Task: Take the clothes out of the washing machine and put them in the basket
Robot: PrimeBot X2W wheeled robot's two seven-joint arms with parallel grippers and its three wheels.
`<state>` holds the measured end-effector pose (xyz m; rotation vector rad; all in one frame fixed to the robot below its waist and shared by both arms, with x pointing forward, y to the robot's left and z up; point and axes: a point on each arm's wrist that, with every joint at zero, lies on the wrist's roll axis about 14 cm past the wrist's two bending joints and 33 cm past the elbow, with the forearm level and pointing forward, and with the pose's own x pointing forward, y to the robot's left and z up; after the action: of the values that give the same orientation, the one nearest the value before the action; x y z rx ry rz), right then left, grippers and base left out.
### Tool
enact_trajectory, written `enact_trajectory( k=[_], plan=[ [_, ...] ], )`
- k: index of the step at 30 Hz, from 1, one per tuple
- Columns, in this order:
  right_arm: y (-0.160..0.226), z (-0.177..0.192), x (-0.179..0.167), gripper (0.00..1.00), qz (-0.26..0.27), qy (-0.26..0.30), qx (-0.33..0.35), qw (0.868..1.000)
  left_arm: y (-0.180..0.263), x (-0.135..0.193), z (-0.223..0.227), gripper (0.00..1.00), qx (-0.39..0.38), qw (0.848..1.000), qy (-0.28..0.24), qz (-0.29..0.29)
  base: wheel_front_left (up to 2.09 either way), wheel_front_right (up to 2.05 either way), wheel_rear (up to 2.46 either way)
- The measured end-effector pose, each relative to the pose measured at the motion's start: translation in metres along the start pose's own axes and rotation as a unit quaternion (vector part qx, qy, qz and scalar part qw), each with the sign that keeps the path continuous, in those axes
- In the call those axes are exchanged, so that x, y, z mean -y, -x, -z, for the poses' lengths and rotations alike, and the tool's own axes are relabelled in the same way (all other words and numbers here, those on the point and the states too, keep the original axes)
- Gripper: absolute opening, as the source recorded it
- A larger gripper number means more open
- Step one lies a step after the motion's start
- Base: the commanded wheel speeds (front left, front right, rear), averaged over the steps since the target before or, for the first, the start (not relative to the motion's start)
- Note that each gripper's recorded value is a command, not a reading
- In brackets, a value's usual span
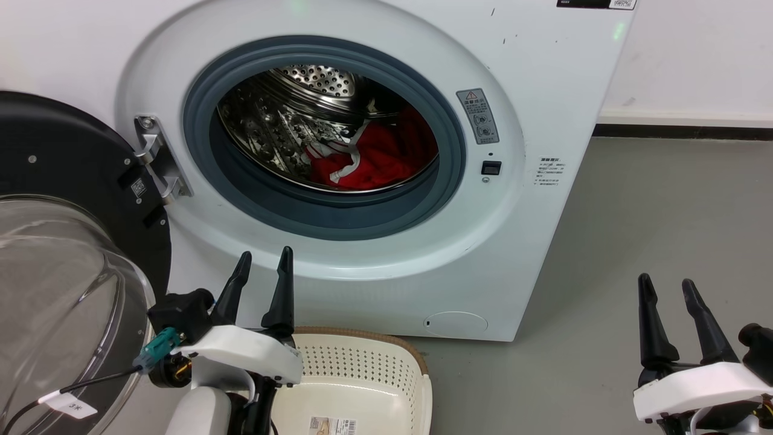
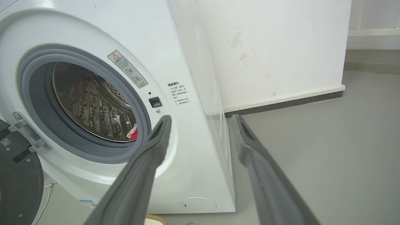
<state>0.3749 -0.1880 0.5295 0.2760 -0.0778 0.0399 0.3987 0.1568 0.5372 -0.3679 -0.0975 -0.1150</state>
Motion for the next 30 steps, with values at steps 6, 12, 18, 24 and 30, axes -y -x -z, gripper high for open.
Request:
enact_trajectory(
  k=[6, 12, 18, 24, 30],
  plan=[
    [0.0018, 0.0024, -0.0001, 1.0, -0.003, 0.034, -0.006, 0.999, 0.001, -0.0004, 0.0027, 1.0, -0.002, 0.999, -0.036, 0.001, 0.0, 0.0, 0.0],
    [0.0013, 0.0013, -0.0003, 1.0, -0.005, 0.064, -0.006, 0.998, -0.0001, 0.0011, 0.0033, 1.0, -0.002, 0.998, -0.065, 0.007, 0.0, 0.0, 0.0],
    [0.0012, 0.0002, -0.0007, 1.0, -0.007, 0.089, -0.005, 0.996, -0.0029, 0.0042, 0.0019, 1.0, 0.002, 0.996, -0.092, 0.014, 0.0, 0.0, 0.0],
    [0.0013, -0.0011, -0.0009, 1.0, -0.009, 0.113, -0.003, 0.993, -0.0033, 0.0044, 0.0035, 1.0, 0.002, 0.993, -0.116, 0.016, 0.0, 0.0, 0.0],
    [0.002, -0.0008, -0.0011, 1.0, -0.011, 0.131, -0.003, 0.991, -0.0037, 0.0049, 0.0037, 1.0, 0.003, 0.991, -0.133, 0.019, 0.0, 0.0, 0.0]
  ],
)
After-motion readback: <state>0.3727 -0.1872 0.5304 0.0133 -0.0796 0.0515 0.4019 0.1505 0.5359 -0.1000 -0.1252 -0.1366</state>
